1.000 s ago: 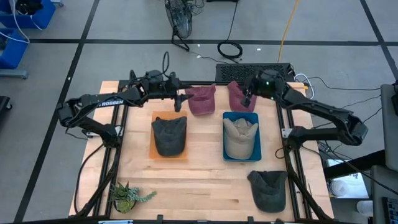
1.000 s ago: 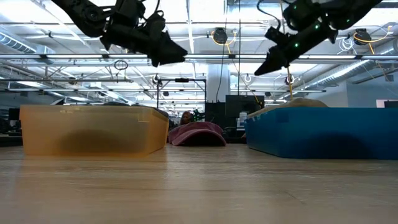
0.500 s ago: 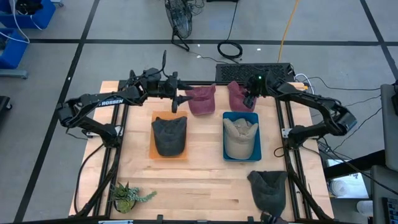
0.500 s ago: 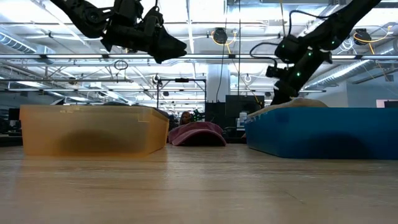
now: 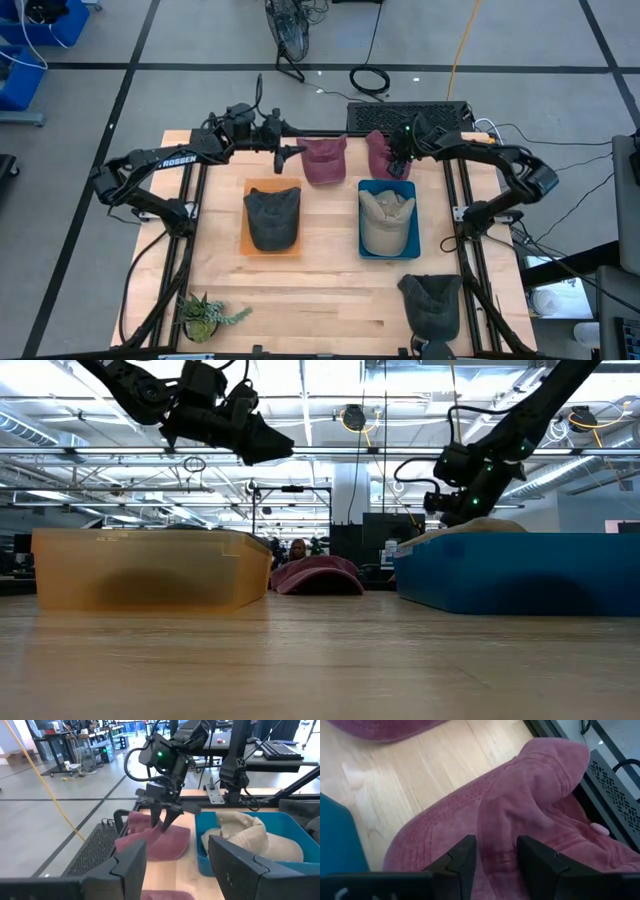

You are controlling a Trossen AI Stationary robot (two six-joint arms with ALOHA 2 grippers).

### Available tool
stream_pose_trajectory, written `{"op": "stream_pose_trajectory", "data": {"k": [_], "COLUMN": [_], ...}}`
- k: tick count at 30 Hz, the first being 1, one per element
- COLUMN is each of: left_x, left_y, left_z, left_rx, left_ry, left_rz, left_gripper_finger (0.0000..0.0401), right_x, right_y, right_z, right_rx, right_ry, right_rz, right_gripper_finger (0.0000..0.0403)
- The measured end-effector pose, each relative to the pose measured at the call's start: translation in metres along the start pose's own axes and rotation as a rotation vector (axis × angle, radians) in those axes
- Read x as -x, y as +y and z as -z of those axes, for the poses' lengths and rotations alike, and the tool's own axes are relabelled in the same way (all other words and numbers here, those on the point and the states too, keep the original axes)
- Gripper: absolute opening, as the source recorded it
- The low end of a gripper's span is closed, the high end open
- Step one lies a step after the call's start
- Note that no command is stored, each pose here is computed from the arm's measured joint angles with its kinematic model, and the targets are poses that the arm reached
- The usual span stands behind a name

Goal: Pick & Place hat
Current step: Put the right red cap into the blue bin

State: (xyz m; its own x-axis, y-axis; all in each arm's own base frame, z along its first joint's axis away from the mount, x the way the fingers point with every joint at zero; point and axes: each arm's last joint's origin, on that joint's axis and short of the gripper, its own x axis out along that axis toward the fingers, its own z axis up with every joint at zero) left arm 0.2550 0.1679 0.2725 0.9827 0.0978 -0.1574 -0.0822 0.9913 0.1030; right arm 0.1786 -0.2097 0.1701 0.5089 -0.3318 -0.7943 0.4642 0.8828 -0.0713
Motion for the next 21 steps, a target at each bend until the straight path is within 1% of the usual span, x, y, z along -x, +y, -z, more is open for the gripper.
{"op": "stream_pose_trajectory", "data": {"k": [4, 10, 11, 15, 17, 21], "left_x": [0.000, 0.000, 0.000, 0.001, 0.002, 0.004], "left_y": [-0.001, -0.001, -0.001, -0.001, 0.001, 0.004], "left_z": [0.002, 0.003, 0.004, 0.010, 0.011, 0.014], "left_rx": [0.000, 0.003, -0.003, -0.013, -0.007, 0.016], "left_ry": [0.020, 0.031, 0.040, 0.101, 0.110, 0.131], "left_rz": [0.005, 0.005, 0.007, -0.019, -0.034, -0.045], "left_gripper_finger": [0.0214, 0.0214, 0.0214, 0.0214, 0.0214, 0.0214], "right_x": [-0.001, 0.004, 0.007, 0.024, 0.038, 0.075], "right_y": [0.000, 0.002, 0.002, 0.003, 0.006, 0.020], "right_z": [0.001, 0.001, 0.000, -0.006, -0.009, -0.016], "right_rx": [0.008, 0.022, 0.030, 0.058, 0.084, 0.143], "right_ry": [0.013, 0.012, 0.007, -0.035, -0.068, -0.182], "right_rz": [-0.008, -0.004, 0.004, 0.072, 0.087, 0.102], "right_gripper_finger": [0.0101, 0.0014, 0.0009, 0.0012, 0.0008, 0.0006]}}
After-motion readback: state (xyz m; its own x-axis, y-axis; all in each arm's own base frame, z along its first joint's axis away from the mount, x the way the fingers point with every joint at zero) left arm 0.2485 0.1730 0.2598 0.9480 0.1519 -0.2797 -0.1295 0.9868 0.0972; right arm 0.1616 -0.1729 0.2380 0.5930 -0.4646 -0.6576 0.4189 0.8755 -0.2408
